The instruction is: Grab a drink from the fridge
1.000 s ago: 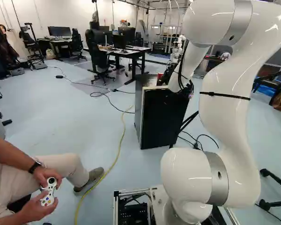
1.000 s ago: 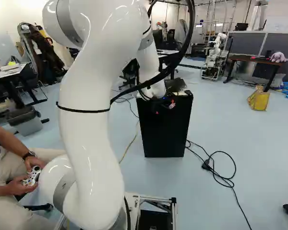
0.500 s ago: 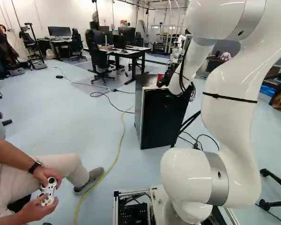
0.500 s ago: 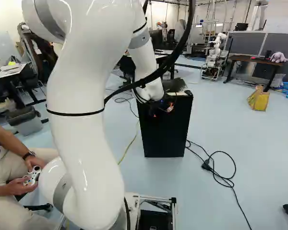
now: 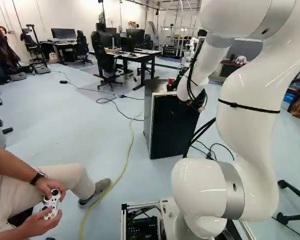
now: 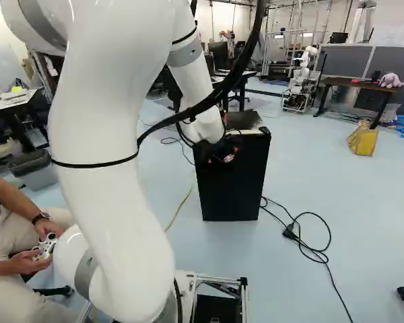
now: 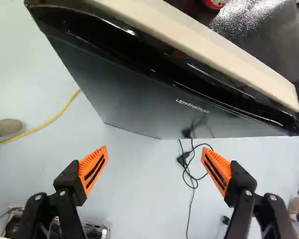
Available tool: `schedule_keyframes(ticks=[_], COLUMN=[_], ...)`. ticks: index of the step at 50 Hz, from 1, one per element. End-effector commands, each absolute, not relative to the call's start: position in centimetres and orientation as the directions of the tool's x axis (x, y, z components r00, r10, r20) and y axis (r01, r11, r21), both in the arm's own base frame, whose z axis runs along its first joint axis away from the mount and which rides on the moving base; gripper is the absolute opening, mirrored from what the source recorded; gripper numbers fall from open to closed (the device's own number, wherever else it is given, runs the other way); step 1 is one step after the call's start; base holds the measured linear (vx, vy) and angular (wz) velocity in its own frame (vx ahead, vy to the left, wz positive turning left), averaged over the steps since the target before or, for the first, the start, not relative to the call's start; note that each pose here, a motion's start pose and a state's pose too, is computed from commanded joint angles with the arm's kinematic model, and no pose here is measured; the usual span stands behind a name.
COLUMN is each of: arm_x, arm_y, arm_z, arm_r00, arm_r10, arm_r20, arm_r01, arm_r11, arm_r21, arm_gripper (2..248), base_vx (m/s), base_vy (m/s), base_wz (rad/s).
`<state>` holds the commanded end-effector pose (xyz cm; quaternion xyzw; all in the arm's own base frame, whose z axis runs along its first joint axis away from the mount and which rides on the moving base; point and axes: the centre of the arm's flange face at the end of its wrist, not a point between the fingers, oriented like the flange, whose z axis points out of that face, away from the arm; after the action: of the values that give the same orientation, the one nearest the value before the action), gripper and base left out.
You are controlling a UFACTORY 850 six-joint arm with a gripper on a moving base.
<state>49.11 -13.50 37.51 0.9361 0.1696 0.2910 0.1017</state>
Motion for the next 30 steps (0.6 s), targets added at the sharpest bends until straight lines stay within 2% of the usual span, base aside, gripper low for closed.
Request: schedule_keyframes(ticks=[30], arm_x=[48.1], arm_y=[-10.6], arm_z=[39.0], arm_r00=[0.669], arm_r10=[0.150], arm_r20=[0.728], arm_r01=[0.065], arm_r11=[-0.987], arm_r21=[0.144], arm_gripper=[247], base_vx=[0.000], base_vy=[0.000], base_wz=[0.000])
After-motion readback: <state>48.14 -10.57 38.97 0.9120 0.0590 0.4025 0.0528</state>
